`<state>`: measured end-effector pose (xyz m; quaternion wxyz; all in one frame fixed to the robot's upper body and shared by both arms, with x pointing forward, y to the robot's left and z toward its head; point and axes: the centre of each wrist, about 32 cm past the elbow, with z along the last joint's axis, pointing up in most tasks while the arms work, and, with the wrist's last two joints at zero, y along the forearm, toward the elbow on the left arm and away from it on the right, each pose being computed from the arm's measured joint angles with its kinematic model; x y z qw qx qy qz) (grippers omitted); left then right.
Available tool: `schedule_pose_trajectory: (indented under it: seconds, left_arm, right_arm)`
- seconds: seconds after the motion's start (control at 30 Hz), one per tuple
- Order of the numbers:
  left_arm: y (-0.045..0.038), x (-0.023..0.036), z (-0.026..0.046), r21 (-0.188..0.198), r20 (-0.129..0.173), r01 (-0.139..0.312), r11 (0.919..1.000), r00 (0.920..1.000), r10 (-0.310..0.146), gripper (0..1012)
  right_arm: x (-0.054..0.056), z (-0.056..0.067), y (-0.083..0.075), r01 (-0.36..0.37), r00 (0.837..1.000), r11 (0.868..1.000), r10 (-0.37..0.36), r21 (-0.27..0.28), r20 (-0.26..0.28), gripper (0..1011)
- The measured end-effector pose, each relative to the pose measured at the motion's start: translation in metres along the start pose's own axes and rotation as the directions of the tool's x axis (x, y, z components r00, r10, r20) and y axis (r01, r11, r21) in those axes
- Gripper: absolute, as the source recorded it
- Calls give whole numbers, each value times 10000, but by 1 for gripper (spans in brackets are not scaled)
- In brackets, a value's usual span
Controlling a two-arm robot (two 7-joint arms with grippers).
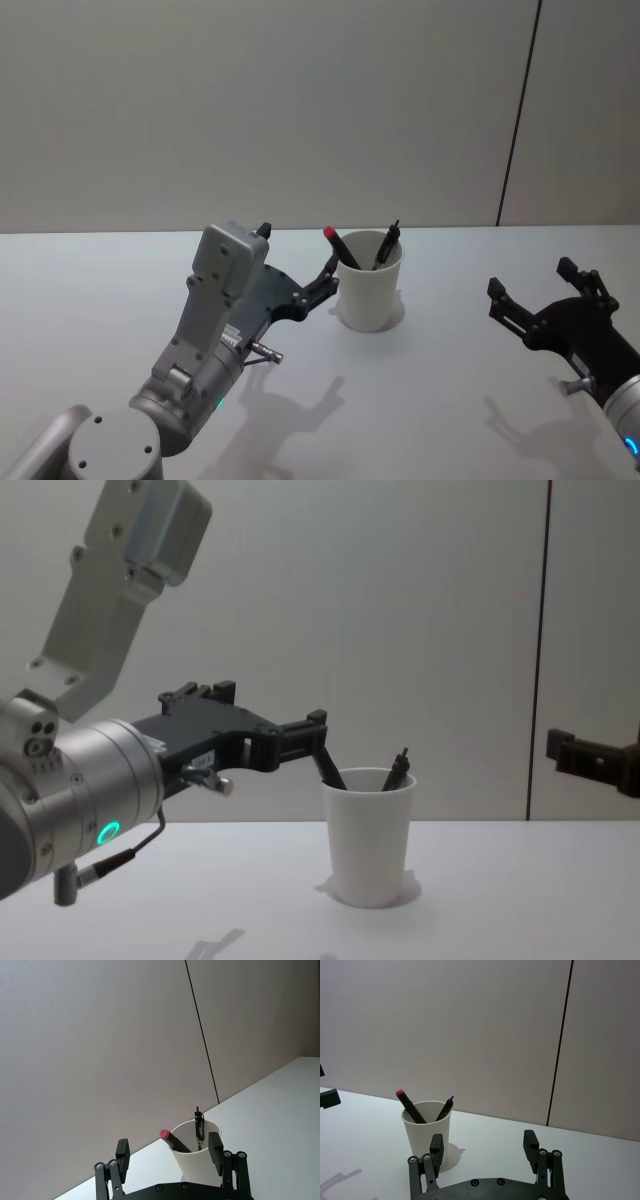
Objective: Place the pen into the pen holder.
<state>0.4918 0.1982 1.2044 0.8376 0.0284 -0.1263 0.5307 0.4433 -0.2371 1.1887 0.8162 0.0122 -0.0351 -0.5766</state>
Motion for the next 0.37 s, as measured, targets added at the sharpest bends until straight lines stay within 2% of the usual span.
schedule_pose_trajectory:
  seconds: [0.37]
  left_arm:
    - [-1,2,2,-3,0,-8,10000,10000,8,1000]
  right_arm:
    - [0,0,0,0,10000,10000,0,-1,0,1002]
